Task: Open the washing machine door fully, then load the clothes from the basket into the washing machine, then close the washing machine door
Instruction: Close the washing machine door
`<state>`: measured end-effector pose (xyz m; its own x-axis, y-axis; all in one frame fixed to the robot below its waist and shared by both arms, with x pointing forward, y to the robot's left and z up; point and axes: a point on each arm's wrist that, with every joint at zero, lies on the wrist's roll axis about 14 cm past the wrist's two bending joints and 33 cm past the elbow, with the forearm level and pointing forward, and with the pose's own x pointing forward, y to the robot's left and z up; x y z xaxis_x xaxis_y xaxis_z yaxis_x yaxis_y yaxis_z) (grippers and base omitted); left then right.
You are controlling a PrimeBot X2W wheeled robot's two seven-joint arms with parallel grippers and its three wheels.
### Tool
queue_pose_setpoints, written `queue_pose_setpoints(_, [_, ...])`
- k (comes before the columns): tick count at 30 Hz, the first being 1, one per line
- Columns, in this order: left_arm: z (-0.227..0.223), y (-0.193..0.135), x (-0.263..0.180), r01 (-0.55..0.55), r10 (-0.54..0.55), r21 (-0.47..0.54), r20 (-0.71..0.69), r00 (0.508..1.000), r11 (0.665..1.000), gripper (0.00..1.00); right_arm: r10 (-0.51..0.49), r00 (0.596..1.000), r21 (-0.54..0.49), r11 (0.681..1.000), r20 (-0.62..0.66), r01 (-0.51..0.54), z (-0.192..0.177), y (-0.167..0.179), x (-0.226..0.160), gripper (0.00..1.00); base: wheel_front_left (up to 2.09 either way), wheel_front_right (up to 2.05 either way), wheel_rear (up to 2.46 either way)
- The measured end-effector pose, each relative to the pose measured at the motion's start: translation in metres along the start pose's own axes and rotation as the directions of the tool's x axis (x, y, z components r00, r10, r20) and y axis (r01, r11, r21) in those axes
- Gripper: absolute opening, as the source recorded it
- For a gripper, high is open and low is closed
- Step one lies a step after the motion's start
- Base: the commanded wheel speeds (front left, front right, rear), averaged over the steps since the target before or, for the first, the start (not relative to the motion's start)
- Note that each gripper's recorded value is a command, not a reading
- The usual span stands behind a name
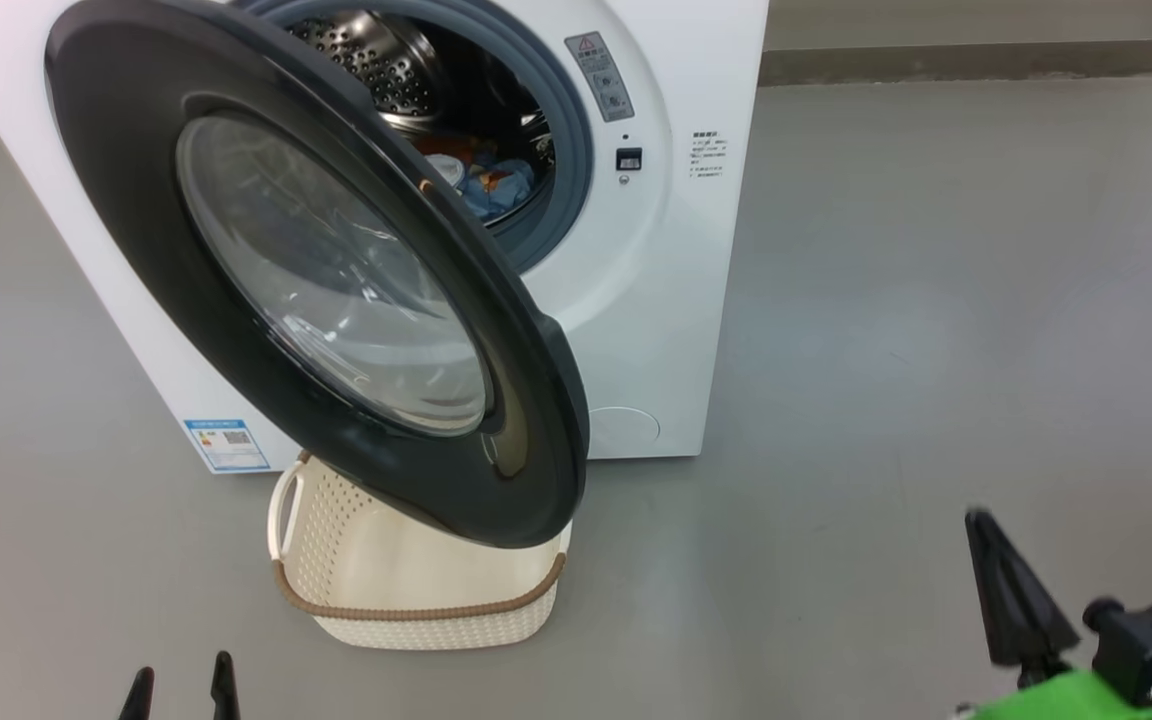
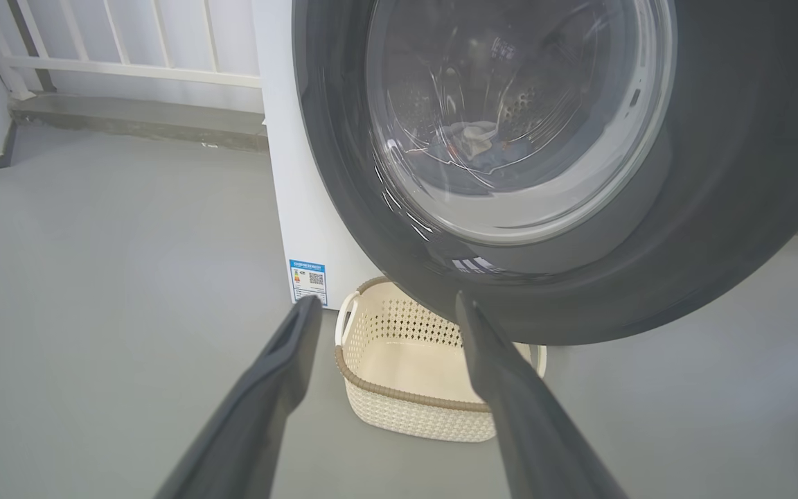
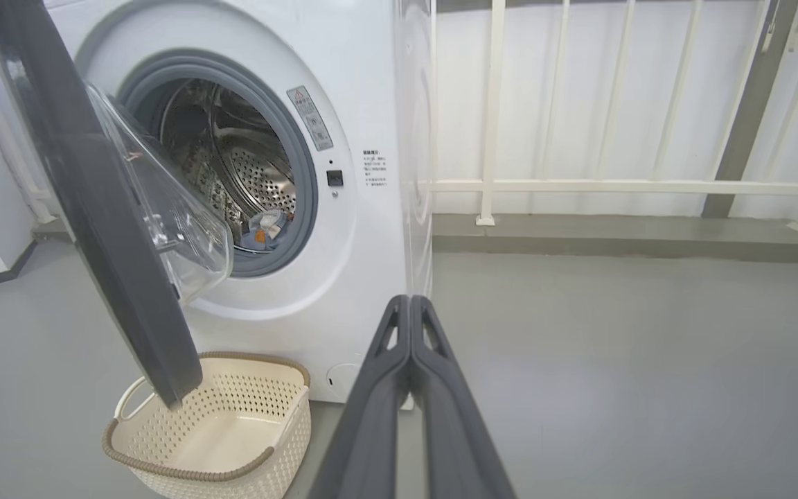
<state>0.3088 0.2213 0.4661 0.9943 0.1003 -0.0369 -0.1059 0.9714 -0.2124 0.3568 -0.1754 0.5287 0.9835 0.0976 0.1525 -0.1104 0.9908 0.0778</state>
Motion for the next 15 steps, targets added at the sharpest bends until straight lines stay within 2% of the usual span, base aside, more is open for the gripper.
queue_pose_setpoints(4, [-0.002, 0.003, -0.001, -0.01, 0.01, -0.001, -0.006, 1.0, 1.0, 1.0, 0.052, 0.993, -0.001, 0.999, 0.102, -0.052, 0.031, 0.016, 0.023, 0.0, 0.0, 0.0, 0.0])
queue_pose_setpoints(8, [-0.002, 0.006, -0.002, -0.023, 0.023, -0.002, -0.006, 1.0, 1.0, 1.0, 0.139, 0.966, -0.004, 0.99, 0.218, -0.141, 0.067, 0.046, 0.044, 0.0, 0.0, 0.0, 0.0])
queue_pose_setpoints(12, [-0.001, 0.009, -0.004, -0.033, 0.033, -0.005, -0.004, 0.999, 0.999, 1.0, 0.257, 0.902, -0.016, 0.963, 0.345, -0.268, 0.11, 0.09, 0.057, 0.0, 0.0, 0.0, 0.0])
queue_pose_setpoints(15, [-0.001, 0.012, -0.006, -0.045, 0.045, -0.01, -0.003, 0.999, 0.999, 1.0, 0.353, 0.836, -0.028, 0.926, 0.42, -0.377, 0.136, 0.127, 0.059, 0.0, 0.0, 0.0, 0.0])
